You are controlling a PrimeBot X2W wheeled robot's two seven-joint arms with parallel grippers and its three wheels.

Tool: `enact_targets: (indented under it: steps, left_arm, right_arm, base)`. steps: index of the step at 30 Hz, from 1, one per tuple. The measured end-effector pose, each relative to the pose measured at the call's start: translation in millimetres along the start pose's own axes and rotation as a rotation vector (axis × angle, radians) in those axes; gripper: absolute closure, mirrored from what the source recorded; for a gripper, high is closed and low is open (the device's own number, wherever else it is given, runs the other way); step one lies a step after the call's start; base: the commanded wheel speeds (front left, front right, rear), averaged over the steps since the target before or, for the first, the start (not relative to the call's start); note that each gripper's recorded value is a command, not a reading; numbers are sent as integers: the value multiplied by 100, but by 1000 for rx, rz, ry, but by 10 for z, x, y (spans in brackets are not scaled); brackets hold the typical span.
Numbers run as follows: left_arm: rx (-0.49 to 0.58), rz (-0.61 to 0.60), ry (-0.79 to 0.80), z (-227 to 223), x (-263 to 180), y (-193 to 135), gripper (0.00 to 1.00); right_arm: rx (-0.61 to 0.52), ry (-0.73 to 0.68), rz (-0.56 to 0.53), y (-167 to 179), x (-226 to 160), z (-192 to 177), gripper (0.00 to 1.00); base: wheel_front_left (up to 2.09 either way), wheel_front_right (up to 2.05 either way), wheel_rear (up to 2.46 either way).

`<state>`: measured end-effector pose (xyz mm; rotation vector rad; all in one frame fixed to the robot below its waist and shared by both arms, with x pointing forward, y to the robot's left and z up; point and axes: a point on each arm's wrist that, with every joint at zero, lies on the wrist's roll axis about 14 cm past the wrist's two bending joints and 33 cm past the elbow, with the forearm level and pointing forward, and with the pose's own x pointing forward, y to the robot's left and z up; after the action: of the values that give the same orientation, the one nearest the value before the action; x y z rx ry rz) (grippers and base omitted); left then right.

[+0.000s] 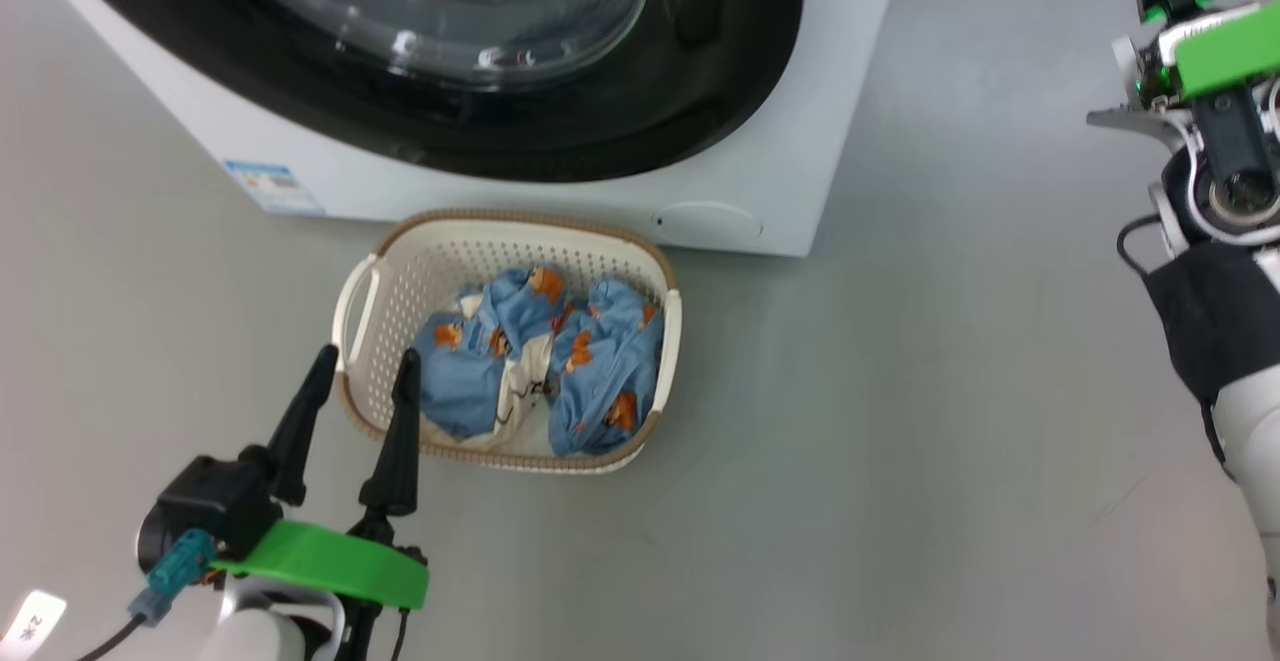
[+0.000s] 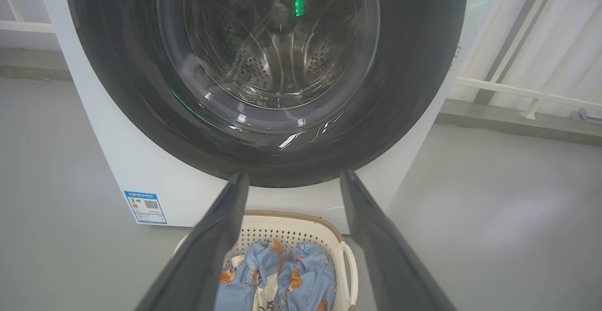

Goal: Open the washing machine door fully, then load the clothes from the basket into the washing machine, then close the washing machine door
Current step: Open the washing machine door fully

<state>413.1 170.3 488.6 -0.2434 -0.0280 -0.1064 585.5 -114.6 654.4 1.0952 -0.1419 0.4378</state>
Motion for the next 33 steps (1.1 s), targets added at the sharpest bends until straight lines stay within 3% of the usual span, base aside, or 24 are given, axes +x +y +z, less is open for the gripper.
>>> enact_targets:
  steps: [16, 22, 33]
  left_arm:
    - [-6, 15, 33, -198, 289, 91, 0]
    - [-11, 14, 40, -261, 379, 108, 0]
    - [-26, 24, 57, -390, 515, 158, 0]
  right_arm:
    - [194, 464, -46, -475, 346, -896, 100]
    - [253, 555, -62, -645, 415, -1060, 100]
    - [263, 650, -64, -846, 577, -1336, 100]
  base:
    - [0, 0, 0]
    - [0, 0, 0]
    - [0, 0, 0]
